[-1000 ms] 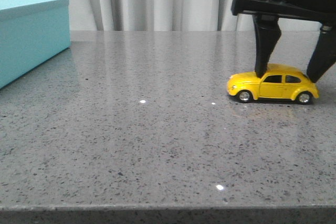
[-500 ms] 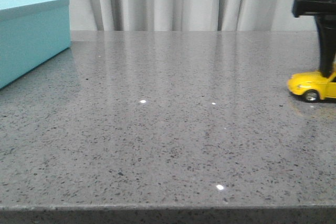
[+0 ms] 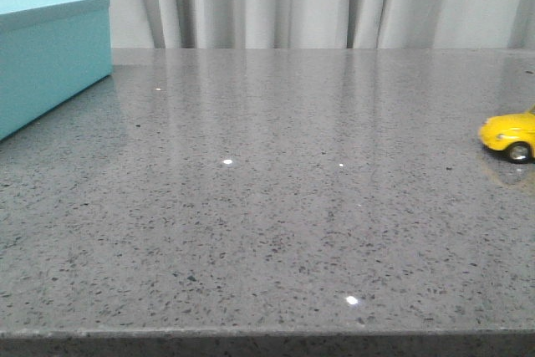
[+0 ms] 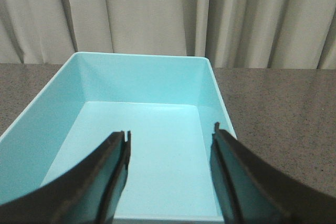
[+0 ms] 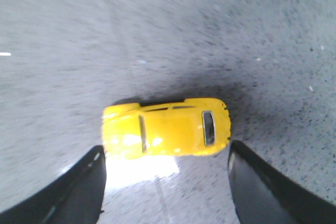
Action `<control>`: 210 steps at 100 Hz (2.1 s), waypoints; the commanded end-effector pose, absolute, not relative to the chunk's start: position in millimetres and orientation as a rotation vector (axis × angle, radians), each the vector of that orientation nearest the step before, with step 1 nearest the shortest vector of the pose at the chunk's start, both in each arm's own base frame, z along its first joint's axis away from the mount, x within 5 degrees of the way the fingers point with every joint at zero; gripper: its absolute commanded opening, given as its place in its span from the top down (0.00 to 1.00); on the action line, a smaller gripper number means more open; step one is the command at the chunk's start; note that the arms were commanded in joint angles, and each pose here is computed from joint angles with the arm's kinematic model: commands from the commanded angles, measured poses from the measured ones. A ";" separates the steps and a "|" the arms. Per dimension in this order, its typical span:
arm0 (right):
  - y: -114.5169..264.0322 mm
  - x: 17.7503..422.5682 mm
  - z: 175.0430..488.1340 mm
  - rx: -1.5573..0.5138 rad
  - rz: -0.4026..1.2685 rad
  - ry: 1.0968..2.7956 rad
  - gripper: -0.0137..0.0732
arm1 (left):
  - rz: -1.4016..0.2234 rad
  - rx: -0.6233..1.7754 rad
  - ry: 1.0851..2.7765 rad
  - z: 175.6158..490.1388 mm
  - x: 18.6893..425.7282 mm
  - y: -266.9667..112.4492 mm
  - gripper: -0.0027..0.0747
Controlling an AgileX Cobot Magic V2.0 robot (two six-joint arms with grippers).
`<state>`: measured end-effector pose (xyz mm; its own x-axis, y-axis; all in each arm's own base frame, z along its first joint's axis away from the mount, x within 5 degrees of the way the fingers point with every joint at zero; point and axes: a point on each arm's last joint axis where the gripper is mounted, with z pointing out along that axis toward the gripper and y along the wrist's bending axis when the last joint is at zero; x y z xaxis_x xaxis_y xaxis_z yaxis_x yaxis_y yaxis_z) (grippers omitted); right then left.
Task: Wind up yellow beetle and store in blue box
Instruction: 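Release the car and withdraw the right gripper upward, then lower the left gripper onto the yellow car and grasp it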
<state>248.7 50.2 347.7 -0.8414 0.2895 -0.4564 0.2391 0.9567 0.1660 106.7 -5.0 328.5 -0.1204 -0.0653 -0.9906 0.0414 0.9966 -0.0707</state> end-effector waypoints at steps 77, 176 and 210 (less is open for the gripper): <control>37.1 174.5 422.5 0.252 0.261 2.295 0.28 | -0.108 -0.030 1.576 347.5 106.4 -5.1 0.52; 29.4 126.9 424.5 0.241 0.379 2.143 0.28 | 0.045 1.077 1.867 386.5 189.1 -87.7 0.37; 29.6 126.1 424.8 0.241 0.386 2.142 0.28 | 0.115 1.476 1.877 376.4 253.5 -126.6 0.37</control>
<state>126.5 30.2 411.5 -0.6318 0.3097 -0.7106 0.0660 0.9349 0.3488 239.8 -116.8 367.7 -0.1504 0.8554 -0.4956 0.8096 0.3943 0.4348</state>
